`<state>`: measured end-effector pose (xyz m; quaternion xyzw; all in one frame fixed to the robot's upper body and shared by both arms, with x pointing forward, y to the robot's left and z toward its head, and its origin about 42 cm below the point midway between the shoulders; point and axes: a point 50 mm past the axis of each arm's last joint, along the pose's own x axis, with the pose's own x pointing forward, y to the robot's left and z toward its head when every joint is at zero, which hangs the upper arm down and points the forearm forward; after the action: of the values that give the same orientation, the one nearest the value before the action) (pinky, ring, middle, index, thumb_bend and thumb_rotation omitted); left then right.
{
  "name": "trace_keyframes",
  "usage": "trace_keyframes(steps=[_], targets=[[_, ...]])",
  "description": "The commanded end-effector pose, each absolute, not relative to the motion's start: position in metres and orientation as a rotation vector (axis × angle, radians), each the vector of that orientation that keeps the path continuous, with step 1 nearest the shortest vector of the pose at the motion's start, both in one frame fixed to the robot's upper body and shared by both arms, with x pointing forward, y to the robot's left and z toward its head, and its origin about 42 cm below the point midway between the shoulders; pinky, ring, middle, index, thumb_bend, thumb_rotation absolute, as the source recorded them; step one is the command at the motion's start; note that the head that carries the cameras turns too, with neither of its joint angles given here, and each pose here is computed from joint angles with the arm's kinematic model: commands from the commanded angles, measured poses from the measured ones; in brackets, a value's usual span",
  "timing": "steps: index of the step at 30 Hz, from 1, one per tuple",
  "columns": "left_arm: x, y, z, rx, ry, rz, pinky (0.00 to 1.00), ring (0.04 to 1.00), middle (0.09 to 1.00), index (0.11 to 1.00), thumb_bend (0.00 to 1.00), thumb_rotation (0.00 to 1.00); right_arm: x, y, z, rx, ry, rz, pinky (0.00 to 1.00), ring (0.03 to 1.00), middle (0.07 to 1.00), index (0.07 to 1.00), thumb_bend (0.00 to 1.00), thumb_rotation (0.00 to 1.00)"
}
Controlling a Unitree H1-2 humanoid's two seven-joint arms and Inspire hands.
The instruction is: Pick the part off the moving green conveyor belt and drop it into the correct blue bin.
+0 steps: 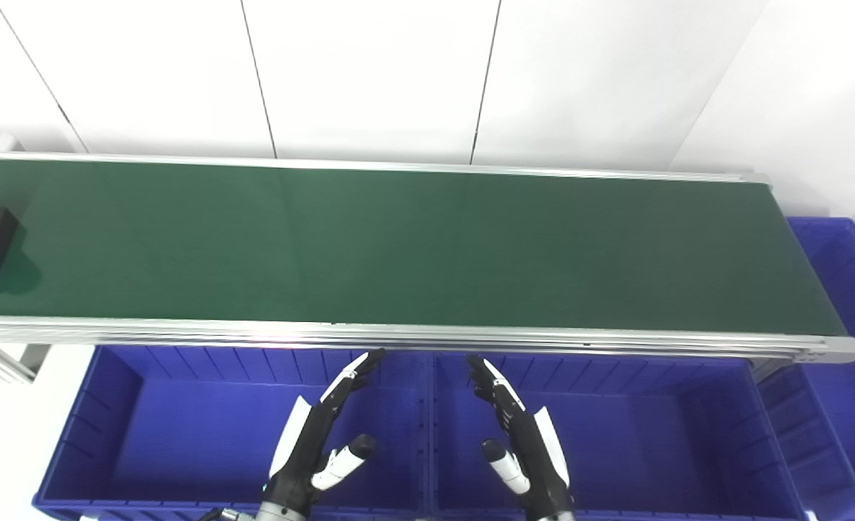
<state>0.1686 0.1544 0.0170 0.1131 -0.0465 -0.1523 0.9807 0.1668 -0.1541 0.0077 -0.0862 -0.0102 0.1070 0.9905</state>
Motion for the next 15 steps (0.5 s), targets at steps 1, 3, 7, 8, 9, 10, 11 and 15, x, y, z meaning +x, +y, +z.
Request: trace_keyframes(steps=[1,3,7,8,9,10,11,15], targets=[[0.1772,0.1537,0.027,0.219,-0.165,-0.305,0.88,0.904,0.914,0.882,0.77,1.0,0.1728,-0.1512,0.017,-0.158,-0.084,0.218,0.88,0.915,0.927,0.909,0.9,1.0],[0.1774,0.1538,0.0267,0.22,-0.164,-0.305,0.88,0.903,0.913,0.882,0.77,1.0,0.1727,-0.1512,0.0168,-0.16,-0.084,0.218,0.87,0.913,0.928,0.91,0.9,1.0],[0.1774,0.1537,0.0264,0.215,-0.16,-0.306,0.88,0.907,0.915,0.882,0.78,1.0,0.173,-0.1512,0.0163,-0.157,-0.081,0.217,0.87,0.913,0.926,0.908,0.9,1.0],[0.1774,0.1537,0.0265,0.216,-0.161,-0.307,0.88,0.905,0.915,0.881,0.77,1.0,0.1731,-0.1513,0.0163,-0.156,-0.081,0.218,0.87,0.913,0.926,0.908,0.9,1.0],[0.1775,0.1535,0.0265,0.218,-0.163,-0.307,0.88,0.905,0.914,0.881,0.77,1.0,0.1731,-0.1514,0.0162,-0.155,-0.08,0.218,0.88,0.914,0.927,0.908,0.9,1.0],[0.1777,0.1534,0.0265,0.219,-0.164,-0.307,0.87,0.904,0.914,0.88,0.77,1.0,0.1731,-0.1514,0.0162,-0.154,-0.08,0.218,0.88,0.915,0.927,0.908,0.9,1.0],[0.1778,0.1534,0.0263,0.22,-0.163,-0.307,0.87,0.904,0.913,0.88,0.76,1.0,0.1729,-0.1513,0.0162,-0.152,-0.079,0.217,0.88,0.915,0.927,0.908,0.9,0.99],[0.1779,0.153,0.026,0.221,-0.163,-0.313,0.87,0.909,0.917,0.885,0.77,1.0,0.1729,-0.1512,0.0165,-0.155,-0.081,0.216,0.88,0.913,0.926,0.906,0.9,0.99]])
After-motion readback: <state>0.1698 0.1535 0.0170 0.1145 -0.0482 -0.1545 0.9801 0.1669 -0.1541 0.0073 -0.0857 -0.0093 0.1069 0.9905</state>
